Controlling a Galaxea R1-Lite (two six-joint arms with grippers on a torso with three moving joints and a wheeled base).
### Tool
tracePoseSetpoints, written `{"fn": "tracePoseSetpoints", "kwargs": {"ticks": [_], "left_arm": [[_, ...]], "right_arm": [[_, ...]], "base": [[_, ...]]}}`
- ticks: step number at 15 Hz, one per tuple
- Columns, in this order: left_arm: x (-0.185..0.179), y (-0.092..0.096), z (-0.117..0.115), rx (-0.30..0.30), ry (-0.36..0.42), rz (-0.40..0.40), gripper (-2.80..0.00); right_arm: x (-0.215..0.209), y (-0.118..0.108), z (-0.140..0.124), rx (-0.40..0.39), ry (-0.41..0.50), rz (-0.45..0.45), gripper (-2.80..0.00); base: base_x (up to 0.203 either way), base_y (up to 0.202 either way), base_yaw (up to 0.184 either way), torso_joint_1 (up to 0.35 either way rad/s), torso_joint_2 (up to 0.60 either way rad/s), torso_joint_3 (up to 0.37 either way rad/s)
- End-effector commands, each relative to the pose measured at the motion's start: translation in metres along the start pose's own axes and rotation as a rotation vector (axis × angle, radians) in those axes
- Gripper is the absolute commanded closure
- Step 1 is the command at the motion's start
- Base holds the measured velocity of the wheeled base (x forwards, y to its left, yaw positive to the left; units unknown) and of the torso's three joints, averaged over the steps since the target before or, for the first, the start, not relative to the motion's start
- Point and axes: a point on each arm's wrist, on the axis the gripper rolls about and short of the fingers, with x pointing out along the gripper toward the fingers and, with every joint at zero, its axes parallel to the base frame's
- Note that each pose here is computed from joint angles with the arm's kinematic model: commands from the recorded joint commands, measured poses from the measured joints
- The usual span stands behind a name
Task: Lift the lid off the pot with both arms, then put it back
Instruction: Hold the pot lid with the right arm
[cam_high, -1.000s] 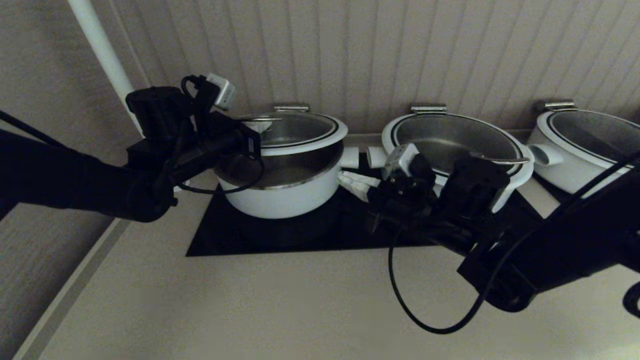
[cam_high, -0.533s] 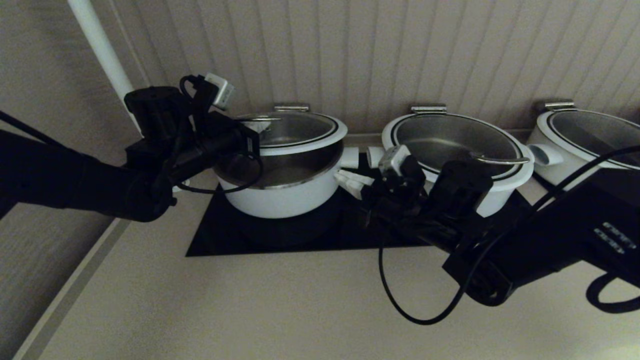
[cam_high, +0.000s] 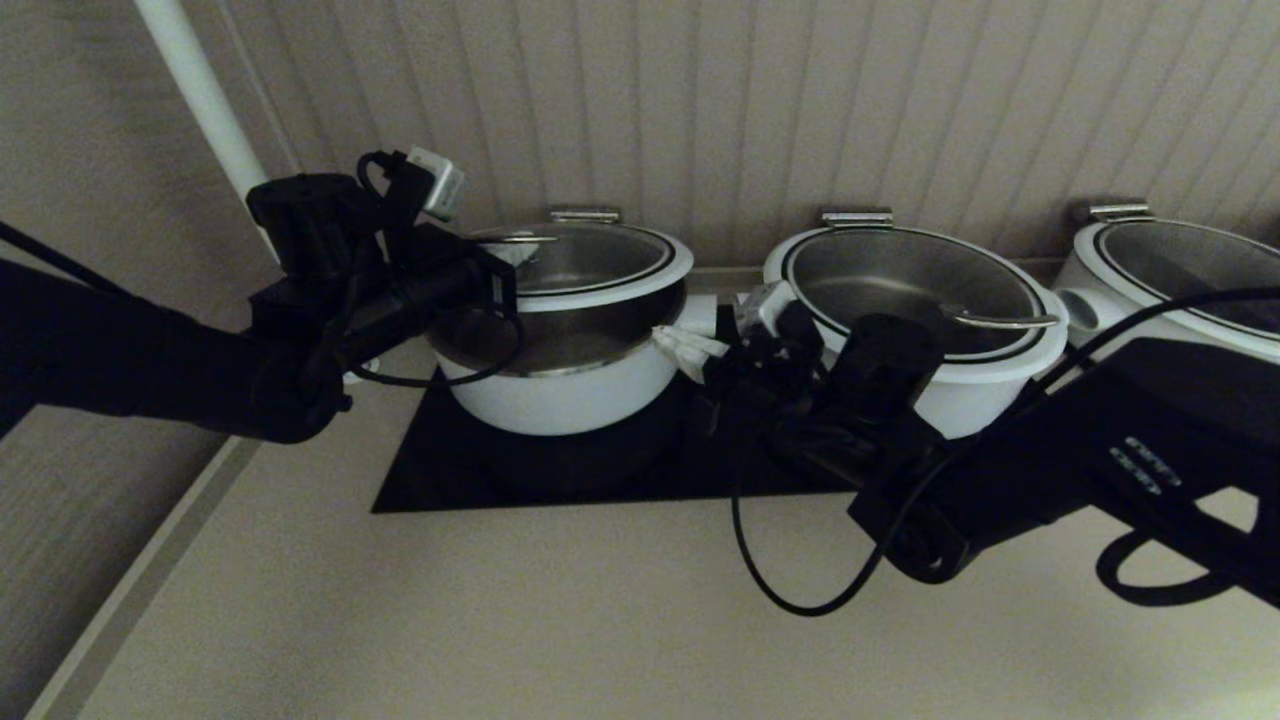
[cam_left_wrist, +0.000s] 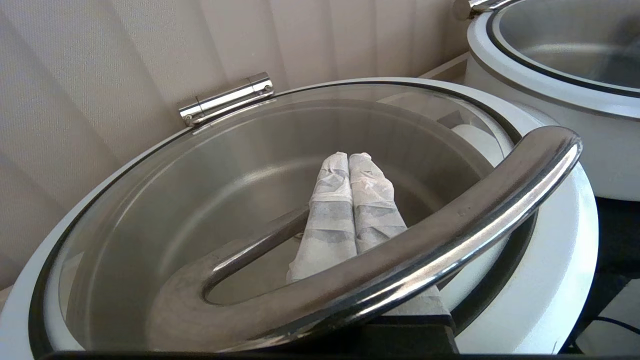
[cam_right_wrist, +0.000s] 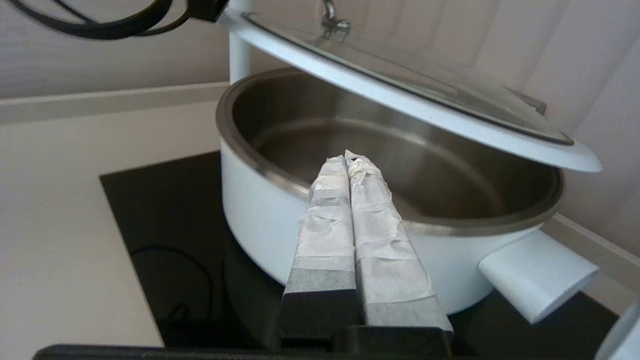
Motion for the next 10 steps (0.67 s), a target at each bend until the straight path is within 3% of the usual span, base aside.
{"fn": "tracePoseSetpoints", "kwargs": {"ticks": [1, 10], "left_arm": [[0.000, 0.000, 0.000, 0.002, -0.004, -0.001, 0.00], [-0.001, 0.000, 0.002, 0.003, -0.008, -0.001, 0.00]], "right_arm": [[0.006, -0.002, -0.005, 0.000, -0.012, -0.001, 0.00], [0.028, -0.015, -0.016, 0.016, -0.028, -0.015, 0.00]], "base": [[0.000, 0.000, 0.000, 0.000, 0.00, 0.000], [0.000, 0.000, 0.000, 0.000, 0.00, 0.000]]}}
